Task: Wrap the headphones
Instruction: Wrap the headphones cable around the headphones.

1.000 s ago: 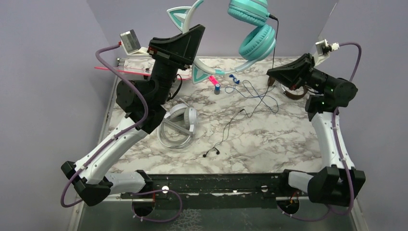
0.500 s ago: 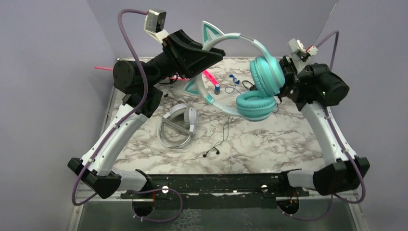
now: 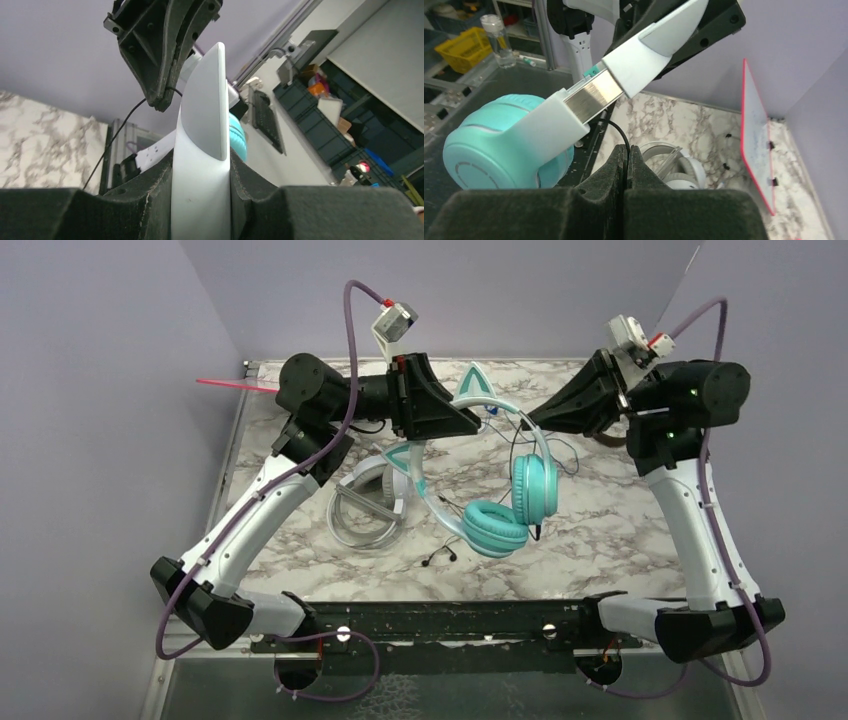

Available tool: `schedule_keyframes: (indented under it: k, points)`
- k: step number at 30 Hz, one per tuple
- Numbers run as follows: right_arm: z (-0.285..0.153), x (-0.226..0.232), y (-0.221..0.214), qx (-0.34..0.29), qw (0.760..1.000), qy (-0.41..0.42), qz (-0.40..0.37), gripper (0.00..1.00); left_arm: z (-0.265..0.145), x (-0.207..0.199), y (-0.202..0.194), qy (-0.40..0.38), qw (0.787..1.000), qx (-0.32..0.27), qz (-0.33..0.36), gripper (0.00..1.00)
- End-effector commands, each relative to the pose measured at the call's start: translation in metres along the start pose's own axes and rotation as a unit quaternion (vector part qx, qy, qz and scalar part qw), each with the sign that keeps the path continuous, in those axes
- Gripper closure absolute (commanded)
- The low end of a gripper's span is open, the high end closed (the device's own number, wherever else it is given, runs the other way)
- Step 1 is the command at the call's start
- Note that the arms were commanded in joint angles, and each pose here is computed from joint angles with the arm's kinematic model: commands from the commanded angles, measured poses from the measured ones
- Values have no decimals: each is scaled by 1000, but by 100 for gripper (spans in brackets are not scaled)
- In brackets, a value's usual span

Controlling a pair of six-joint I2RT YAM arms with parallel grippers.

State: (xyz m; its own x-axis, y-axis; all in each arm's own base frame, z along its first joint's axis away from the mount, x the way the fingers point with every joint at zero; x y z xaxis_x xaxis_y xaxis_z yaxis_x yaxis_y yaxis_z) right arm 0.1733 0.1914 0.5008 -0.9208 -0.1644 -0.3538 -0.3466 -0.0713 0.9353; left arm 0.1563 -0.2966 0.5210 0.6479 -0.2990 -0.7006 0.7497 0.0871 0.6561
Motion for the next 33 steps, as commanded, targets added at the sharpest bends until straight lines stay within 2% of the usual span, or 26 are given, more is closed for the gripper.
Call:
schedule_keyframes:
  k: [1, 5, 9, 12, 17, 24, 33]
  points:
    - [0, 15, -7, 14, 998, 39, 37, 100, 0, 2, -5, 38, 998, 20, 49, 100]
    - [1, 13, -6, 9, 997, 31, 74, 100, -3, 25, -9, 100, 992, 27, 74, 100]
    - [3, 2, -13, 1, 989, -11, 149, 99, -14, 46, -8, 172, 979, 23, 103, 100]
    - [1, -13, -18, 24, 984, -78, 160, 100, -24, 58, -10, 219, 967, 38, 122, 100]
    - [-1, -14, -17, 33, 981, -102, 163, 100, -39, 80, -15, 283, 947, 62, 138, 100]
    - [1, -16, -29, 52, 976, -117, 175, 99, -59, 102, -9, 367, 915, 58, 159, 100]
    - [15, -13, -46, 101, 959, -146, 221, 99, -88, 116, 16, 478, 853, 9, 211, 100]
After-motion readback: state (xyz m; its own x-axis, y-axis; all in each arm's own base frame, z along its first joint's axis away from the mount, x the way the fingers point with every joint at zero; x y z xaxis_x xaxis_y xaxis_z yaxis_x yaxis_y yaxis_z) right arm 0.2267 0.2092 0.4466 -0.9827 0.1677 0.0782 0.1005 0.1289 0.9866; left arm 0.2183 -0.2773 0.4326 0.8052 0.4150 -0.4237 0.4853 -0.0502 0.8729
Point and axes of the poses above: each gripper's point midway between its finger pads, its own z axis out along the fingers, its own x axis along the line the jaws close on, y = z × x, the point moved 2 cm from there along -z, back along the fingers, and after that the axes turned 8 degrees about -z, right-handed, at the moved point
